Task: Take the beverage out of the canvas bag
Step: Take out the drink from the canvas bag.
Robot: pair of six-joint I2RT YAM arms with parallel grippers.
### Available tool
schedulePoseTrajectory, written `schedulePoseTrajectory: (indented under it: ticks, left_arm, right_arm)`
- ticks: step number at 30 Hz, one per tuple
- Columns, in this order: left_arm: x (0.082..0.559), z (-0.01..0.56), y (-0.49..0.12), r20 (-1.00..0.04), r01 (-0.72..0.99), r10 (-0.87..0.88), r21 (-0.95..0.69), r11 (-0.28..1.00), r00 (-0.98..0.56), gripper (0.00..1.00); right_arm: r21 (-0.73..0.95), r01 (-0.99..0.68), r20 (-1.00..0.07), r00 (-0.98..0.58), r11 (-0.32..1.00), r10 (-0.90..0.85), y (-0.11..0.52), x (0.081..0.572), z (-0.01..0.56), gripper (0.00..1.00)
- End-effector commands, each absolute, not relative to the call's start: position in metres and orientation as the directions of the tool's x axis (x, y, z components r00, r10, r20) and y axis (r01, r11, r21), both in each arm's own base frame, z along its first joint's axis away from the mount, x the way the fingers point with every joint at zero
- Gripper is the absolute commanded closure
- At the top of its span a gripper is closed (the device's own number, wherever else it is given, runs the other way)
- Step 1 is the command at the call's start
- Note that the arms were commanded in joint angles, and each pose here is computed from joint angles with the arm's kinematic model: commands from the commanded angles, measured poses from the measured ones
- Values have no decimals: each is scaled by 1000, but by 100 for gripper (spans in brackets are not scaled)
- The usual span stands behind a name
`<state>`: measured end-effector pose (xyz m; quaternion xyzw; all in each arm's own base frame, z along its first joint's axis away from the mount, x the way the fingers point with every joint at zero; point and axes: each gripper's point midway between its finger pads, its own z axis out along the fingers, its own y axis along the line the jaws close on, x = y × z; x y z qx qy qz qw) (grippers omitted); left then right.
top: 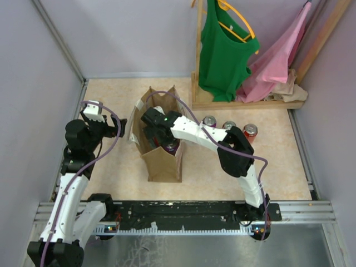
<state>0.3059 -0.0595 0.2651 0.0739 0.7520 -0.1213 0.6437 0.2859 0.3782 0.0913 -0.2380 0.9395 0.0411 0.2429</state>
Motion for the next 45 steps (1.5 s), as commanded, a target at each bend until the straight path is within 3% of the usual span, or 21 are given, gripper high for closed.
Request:
schedulePoseTrajectory:
  ticks: [1, 3, 4, 8, 10, 18, 28, 33, 45]
  left_arm:
    - [309, 270, -60, -990, 269, -48, -83, 960, -136, 0]
    - [310, 270, -60, -990, 269, -48, -83, 959, -136, 0]
    - [310, 270, -60, -990, 268, -48, -84, 960, -136, 0]
    - [310, 270, -60, -989, 267, -50, -86, 960, -138, 0]
    - [310, 270, -60, -989, 267, -50, -86, 960, -139, 0]
    - [309, 268, -59, -989, 262, -43, -79, 962, -142, 0]
    - [309, 268, -60, -989, 271, -41, -78, 959, -139, 0]
    - [310, 267, -61, -989, 274, -43, -80, 958, -139, 0]
    - [311, 264, -63, -988, 282, -49, -90, 955, -147, 0]
  right_arm:
    - [-45, -487, -408, -788, 872, -461, 368, 265, 77, 1]
    - [-53, -490, -393, -791, 870, -469, 364, 260, 75, 5]
    - [-58, -492, -386, -792, 869, -474, 361, 258, 73, 16]
    - [-70, -494, -379, -790, 867, -481, 358, 254, 74, 77]
    - [-67, -492, -392, -787, 868, -476, 360, 255, 78, 100]
    - [-115, -456, -539, -717, 882, -441, 366, 285, 136, 100]
    - [-84, -385, -842, -466, 919, -272, 388, 340, 312, 100]
    - [-52, -382, -890, -401, 923, -216, 384, 341, 341, 100]
    - [-37, -365, -894, -404, 930, -194, 376, 337, 349, 100]
